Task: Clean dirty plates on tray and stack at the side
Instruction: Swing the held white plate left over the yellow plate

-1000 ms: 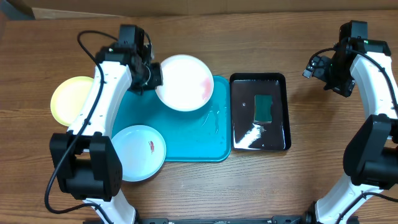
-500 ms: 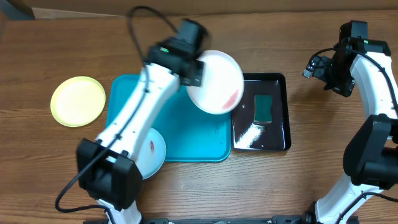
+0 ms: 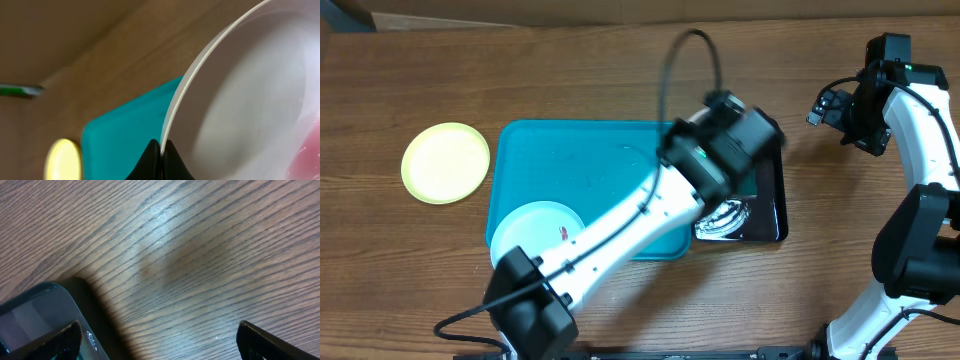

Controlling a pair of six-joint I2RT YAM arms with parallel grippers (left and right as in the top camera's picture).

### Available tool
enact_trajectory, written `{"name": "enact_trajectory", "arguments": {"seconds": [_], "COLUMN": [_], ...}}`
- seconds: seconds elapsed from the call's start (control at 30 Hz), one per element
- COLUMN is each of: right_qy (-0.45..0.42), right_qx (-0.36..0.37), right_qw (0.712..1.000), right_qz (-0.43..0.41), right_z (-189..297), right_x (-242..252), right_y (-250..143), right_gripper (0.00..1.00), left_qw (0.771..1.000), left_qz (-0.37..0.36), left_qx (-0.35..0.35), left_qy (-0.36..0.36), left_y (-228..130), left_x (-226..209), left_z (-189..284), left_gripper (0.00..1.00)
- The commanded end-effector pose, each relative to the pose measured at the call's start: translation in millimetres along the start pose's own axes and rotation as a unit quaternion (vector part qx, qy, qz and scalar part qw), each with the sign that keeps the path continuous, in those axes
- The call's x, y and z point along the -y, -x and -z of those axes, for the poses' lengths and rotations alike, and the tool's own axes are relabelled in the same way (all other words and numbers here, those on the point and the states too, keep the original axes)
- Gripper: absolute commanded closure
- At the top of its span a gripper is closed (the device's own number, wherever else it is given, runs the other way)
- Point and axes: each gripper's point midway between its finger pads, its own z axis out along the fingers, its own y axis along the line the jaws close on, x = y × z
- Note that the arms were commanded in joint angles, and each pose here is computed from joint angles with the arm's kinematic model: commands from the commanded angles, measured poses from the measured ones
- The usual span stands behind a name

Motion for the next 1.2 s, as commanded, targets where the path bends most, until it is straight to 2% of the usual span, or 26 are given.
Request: {"name": "enact_trajectory", "arguments": {"seconds": [0.0, 0.3, 0.43, 0.57, 0.67, 0.77, 0.9, 0.97, 1.03, 1.1, 1.17], "right_qy": [0.007, 0.007, 0.007, 0.007, 0.007, 0.007, 0.007, 0.007, 0.007, 0.007, 0.007], "right_qx": [0.013, 0.013, 0.013, 0.013, 0.013, 0.013, 0.013, 0.013, 0.013, 0.013, 0.013], "right_qw": [1.000, 1.000, 1.000, 1.000, 1.000, 1.000, 1.000, 1.000, 1.000, 1.000, 1.000], "right_qz": [-0.002, -0.002, -0.002, -0.002, -0.002, -0.002, -0.002, -0.002, -0.002, -0.002, -0.002], "right_z": [8, 8, 8, 8, 8, 8, 8, 8, 8, 8, 8], "right_x": [-2, -2, -2, -2, -2, -2, -2, -2, -2, -2, -2], "right_y": [5, 5, 5, 5, 5, 5, 5, 5, 5, 5, 5], "right_gripper": [0.00, 0.00, 0.00, 0.00, 0.00, 0.00, 0.00, 0.00, 0.00, 0.00, 0.00], "left_qw": [0.992, 0.949, 0.943, 0.951, 0.972, 0.991, 0.995, 0.986, 0.967, 0.940, 0.900], "left_qz": [-0.001, -0.016, -0.018, -0.019, -0.011, 0.010, 0.059, 0.090, 0.130, 0.173, 0.227], "left_qx": [0.073, 0.188, 0.207, 0.201, 0.171, 0.116, 0.026, -0.023, -0.068, -0.106, -0.138], "left_qy": [0.106, 0.252, 0.259, 0.234, 0.163, 0.061, -0.073, -0.140, -0.208, -0.275, -0.346], "left_y": [24, 42, 43, 42, 37, 27, 13, 7, 1, -5, -8], "left_x": [-16, -21, -15, -7, 8, 27, 39, 37, 30, 19, 0], "left_z": [37, 116, 131, 126, 104, 71, 26, 4, -17, -31, -43], "left_gripper": [0.96, 0.96, 0.96, 0.96, 0.96, 0.96, 0.96, 0.96, 0.96, 0.96, 0.96]}}
